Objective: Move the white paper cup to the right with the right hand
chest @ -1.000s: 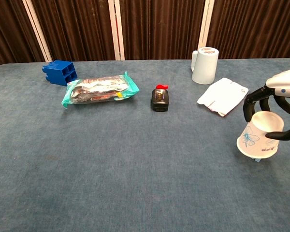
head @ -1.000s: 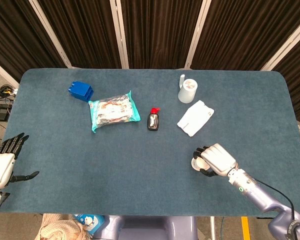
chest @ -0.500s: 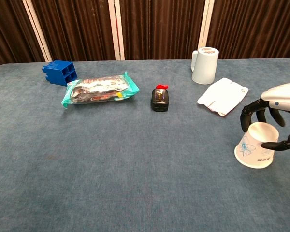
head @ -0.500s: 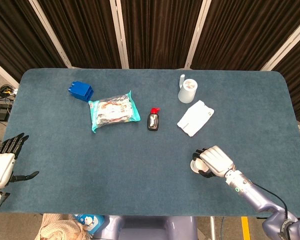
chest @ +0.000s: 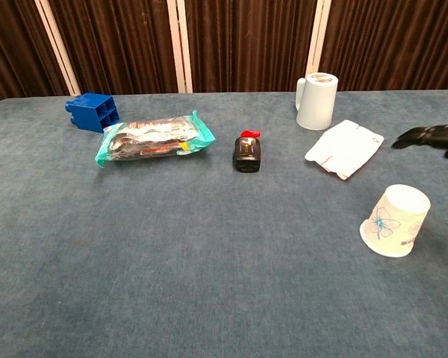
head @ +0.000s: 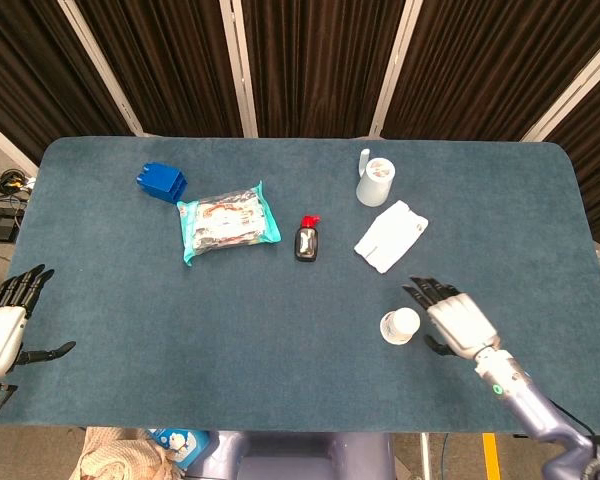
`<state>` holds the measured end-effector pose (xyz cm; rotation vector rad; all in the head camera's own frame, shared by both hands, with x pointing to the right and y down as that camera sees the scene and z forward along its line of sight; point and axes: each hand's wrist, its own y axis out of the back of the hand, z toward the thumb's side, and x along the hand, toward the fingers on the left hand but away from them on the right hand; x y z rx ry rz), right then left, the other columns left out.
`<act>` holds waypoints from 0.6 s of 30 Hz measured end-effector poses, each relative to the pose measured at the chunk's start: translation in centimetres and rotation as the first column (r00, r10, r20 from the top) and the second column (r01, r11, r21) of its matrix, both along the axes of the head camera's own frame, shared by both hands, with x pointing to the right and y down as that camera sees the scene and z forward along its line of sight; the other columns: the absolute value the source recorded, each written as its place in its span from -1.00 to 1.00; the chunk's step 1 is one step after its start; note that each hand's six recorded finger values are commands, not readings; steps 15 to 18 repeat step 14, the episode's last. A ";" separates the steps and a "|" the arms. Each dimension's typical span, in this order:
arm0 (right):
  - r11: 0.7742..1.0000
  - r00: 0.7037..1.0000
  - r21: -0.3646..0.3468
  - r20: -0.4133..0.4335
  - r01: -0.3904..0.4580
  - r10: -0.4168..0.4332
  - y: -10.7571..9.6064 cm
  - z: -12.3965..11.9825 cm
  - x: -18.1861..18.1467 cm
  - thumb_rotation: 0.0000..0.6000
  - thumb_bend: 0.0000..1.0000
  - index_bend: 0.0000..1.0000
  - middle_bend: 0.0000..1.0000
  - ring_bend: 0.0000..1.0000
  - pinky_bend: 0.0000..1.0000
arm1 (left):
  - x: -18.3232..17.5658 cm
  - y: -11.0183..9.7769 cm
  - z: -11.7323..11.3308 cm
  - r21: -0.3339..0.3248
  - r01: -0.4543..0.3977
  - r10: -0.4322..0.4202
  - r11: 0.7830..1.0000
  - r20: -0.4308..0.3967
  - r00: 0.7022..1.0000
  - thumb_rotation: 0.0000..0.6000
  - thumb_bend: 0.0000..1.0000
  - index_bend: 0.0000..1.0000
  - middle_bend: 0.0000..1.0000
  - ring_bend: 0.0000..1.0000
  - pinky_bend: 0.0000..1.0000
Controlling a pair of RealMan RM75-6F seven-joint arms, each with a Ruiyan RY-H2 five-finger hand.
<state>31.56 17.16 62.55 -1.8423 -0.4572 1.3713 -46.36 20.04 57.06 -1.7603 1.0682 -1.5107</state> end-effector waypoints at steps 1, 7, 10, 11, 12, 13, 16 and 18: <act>1.000 1.000 0.023 -0.006 -0.022 0.022 0.0 -0.5 0.7 1.00 -0.23 -1.00 -1.00 -0.99 -0.66 | 0.0 0.0 -0.1 0.002 -0.002 0.002 1.000 0.001 1.000 1.00 -1.00 -1.00 -1.00 -1.00 -1.00; 0.968 0.980 0.166 -0.035 -0.187 0.195 1.3 -3.8 5.2 1.00 -0.23 -1.00 -1.00 -1.00 -0.74 | 0.1 0.3 -0.3 0.012 -0.027 0.027 1.000 0.013 1.000 1.00 -1.00 -1.00 -1.00 -1.00 -1.00; 0.929 0.950 0.225 -0.041 -0.294 0.311 2.7 -5.9 7.9 1.00 -0.23 -1.00 -1.00 -1.00 -0.74 | 0.3 0.5 -0.4 0.019 -0.047 0.046 0.999 0.020 0.999 1.00 -1.00 -1.00 -1.00 -1.00 -1.00; 0.915 0.939 0.240 -0.039 -0.323 0.342 3.2 -6.5 8.7 1.00 -0.23 -1.00 -1.00 -1.00 -0.74 | 0.3 0.5 -0.4 0.021 -0.051 0.051 0.998 0.021 0.998 1.00 -1.00 -1.00 -1.00 -1.00 -1.00; 0.901 0.928 0.255 -0.038 -0.350 0.371 3.6 -7.2 9.4 1.00 -0.23 -1.00 -1.00 -1.00 -0.74 | 0.4 0.6 -0.5 0.024 -0.056 0.055 0.998 0.022 0.998 1.00 -1.00 -1.00 -1.00 -1.00 -1.00; 0.883 0.914 0.275 -0.036 -0.379 0.404 4.2 -7.9 10.3 1.00 -0.23 -1.00 -1.00 -1.00 -0.74 | 0.4 0.6 -0.5 0.027 -0.059 0.059 0.998 0.023 0.998 1.00 -1.00 -1.00 -1.00 -1.00 -1.00; 0.871 0.904 0.289 -0.034 -0.398 0.425 4.7 -8.5 10.9 1.00 -0.23 -1.00 -1.00 -1.00 -0.74 | 0.4 0.7 -0.6 0.029 -0.062 0.061 0.998 0.024 0.998 1.00 -1.00 -1.00 -1.00 -1.00 -1.00; 0.871 0.904 0.289 -0.034 -0.398 0.425 4.7 -8.5 10.9 1.00 -0.23 -1.00 -1.00 -1.00 -0.74 | 0.4 0.7 -0.6 0.029 -0.062 0.061 0.998 0.024 0.998 1.00 -1.00 -1.00 -1.00 -1.00 -1.00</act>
